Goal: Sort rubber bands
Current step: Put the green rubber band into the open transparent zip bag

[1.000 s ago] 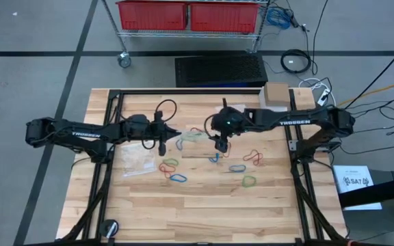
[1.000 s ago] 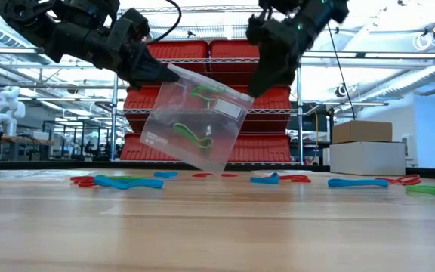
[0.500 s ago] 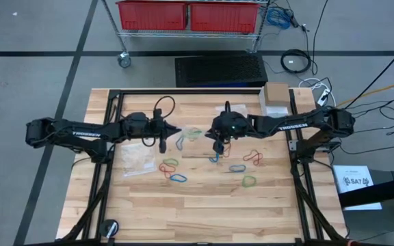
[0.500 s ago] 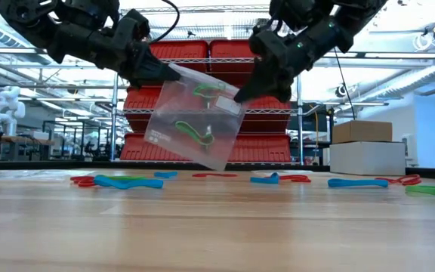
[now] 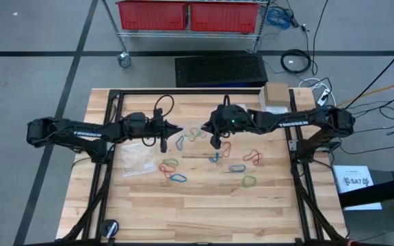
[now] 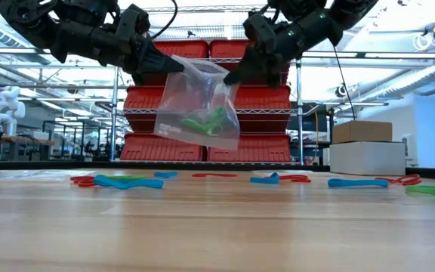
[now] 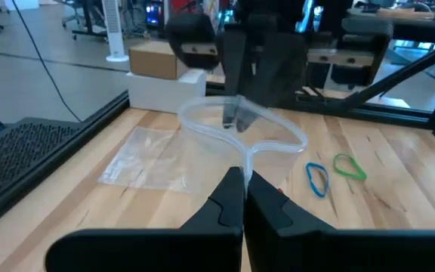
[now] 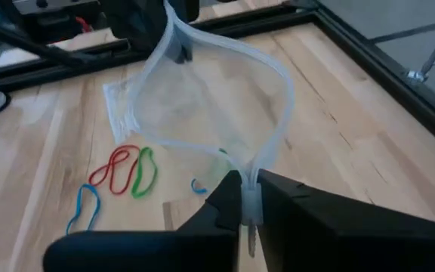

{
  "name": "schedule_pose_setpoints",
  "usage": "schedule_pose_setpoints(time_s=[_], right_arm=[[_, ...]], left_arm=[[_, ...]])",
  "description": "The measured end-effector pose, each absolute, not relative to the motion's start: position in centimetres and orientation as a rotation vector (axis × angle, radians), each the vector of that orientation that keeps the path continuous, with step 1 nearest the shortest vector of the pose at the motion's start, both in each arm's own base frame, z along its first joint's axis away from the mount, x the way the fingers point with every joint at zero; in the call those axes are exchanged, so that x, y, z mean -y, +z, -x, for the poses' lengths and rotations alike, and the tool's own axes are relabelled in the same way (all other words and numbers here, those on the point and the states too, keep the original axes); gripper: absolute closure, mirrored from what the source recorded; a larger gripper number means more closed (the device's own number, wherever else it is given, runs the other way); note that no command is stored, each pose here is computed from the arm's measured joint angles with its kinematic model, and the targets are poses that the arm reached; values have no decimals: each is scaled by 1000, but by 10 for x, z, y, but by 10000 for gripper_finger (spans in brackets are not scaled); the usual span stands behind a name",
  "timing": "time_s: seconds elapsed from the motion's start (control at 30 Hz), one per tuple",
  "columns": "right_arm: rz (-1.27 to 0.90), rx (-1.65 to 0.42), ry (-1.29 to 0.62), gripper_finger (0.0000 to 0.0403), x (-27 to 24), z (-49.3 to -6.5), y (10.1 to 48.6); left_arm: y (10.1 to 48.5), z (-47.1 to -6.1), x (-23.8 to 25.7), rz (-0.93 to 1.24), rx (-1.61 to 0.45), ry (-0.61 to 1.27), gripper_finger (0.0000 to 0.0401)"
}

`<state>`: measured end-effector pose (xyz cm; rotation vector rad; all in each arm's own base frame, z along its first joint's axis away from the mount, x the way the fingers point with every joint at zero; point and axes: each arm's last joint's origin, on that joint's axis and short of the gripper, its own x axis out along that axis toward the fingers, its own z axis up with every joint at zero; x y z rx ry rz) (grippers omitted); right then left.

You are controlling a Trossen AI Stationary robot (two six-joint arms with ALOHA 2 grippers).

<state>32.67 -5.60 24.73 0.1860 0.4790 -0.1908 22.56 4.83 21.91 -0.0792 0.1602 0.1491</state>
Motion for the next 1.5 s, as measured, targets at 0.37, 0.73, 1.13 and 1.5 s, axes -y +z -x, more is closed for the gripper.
schedule_pose_setpoints(time_s=[0.37,0.73,1.13,1.5], right_arm=[[-151,-577,-170,394,58,-328,264],[-203,-716,-192,298,56,-318,254],[-250,-869,-115,196,35,-264,285],[-388,-1266,-54,192,-40,-248,257]], left_arm=[[201,-242,-52,100,-174,152,401],[201,-242,-56,96,-164,174,401],[201,-242,-56,92,-164,173,401],[203,-242,-56,88,-141,171,401]])
